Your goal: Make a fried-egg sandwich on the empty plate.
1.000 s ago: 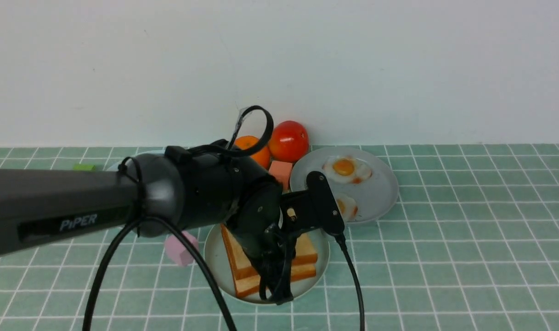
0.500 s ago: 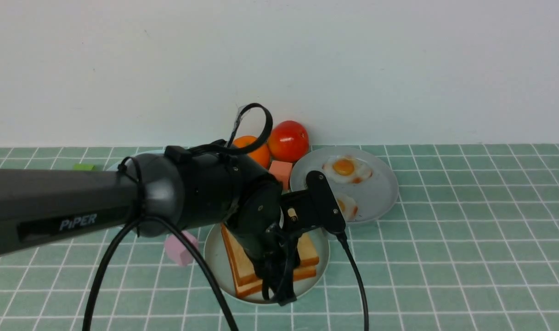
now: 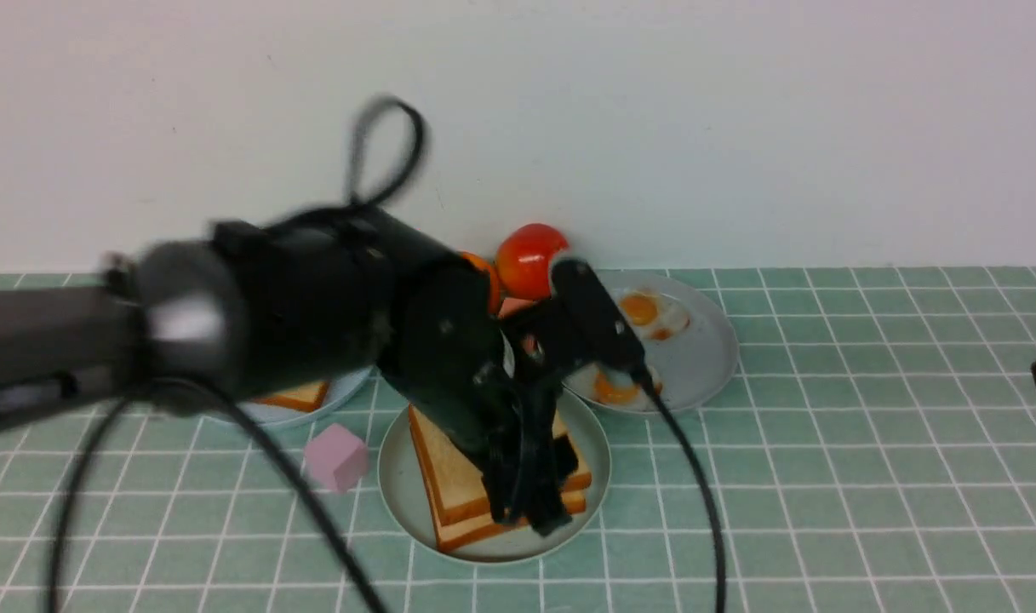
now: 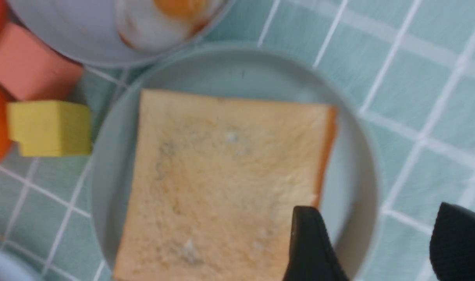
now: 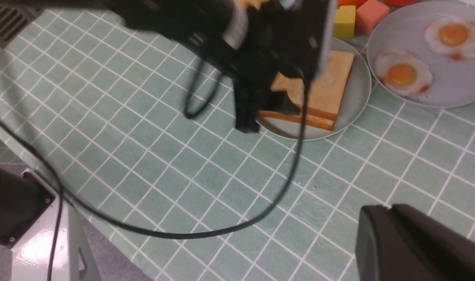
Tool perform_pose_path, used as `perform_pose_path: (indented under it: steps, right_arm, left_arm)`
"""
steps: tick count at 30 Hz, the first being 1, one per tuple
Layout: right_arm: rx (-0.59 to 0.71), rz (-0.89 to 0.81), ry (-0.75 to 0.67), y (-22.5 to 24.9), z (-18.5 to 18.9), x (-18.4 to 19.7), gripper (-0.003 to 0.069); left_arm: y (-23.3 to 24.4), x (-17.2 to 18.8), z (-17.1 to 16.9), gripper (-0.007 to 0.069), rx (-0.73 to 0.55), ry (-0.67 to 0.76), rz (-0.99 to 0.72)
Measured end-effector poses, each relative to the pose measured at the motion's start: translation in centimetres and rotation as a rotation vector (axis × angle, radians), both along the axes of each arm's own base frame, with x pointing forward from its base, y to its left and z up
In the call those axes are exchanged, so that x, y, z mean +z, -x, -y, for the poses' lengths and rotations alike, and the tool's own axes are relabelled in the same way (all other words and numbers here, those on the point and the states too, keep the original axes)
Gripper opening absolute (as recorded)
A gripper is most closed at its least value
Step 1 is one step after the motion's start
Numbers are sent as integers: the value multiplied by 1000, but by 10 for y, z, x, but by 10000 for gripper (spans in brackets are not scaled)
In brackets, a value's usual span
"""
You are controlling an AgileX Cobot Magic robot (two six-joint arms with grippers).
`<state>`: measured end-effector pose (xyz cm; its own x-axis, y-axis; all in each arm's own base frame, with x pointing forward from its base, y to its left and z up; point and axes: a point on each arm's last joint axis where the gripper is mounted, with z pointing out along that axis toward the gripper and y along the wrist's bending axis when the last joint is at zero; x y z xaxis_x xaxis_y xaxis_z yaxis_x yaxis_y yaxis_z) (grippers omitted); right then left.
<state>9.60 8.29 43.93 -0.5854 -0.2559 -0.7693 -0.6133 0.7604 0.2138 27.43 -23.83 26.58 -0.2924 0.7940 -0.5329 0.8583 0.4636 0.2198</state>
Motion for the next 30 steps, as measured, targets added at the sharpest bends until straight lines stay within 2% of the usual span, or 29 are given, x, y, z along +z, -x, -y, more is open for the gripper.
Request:
perform_pose_path:
  steps: [2,4,6,7,8,9,10,11,14,18,21,26,30]
  right_arm:
    - [0,-1,1,0,0,0,53]
    - [0,-2,3,0,0,0,53]
    - [-5,4,13,0,2,0,48]
    - [-12,10,16,2,3,0,42]
    - [-16,13,17,3,4,0,39]
    - [-33,19,24,5,8,1,25]
    - [-60,31,32,9,13,2,8]
    - [-67,32,29,10,14,2,6]
    - [-156,55,31,25,32,1,0]
    - [-253,56,21,42,49,-16,0]
    - [-347,37,21,57,65,-46,0]
    - [-448,54,-8,65,78,-87,0]
    - [-502,133,-104,60,79,-108,0]
  left_arm:
    - [14,35,-9,395,25,98,31]
    - [31,71,-21,339,64,215,68]
    - [52,106,-37,244,102,336,114]
    - [64,123,-48,167,124,402,140]
    - [67,126,-50,167,127,413,145]
    - [86,142,-67,60,146,484,174]
    - [106,152,-84,3,157,543,198]
    - [106,150,-83,-3,161,541,191]
    - [150,138,-120,-13,182,648,207]
    - [186,85,-150,-13,207,723,201]
    - [214,42,-177,-13,239,914,266]
    - [232,2,-200,-13,273,1134,390]
    - [236,-14,-205,-13,278,1170,414]
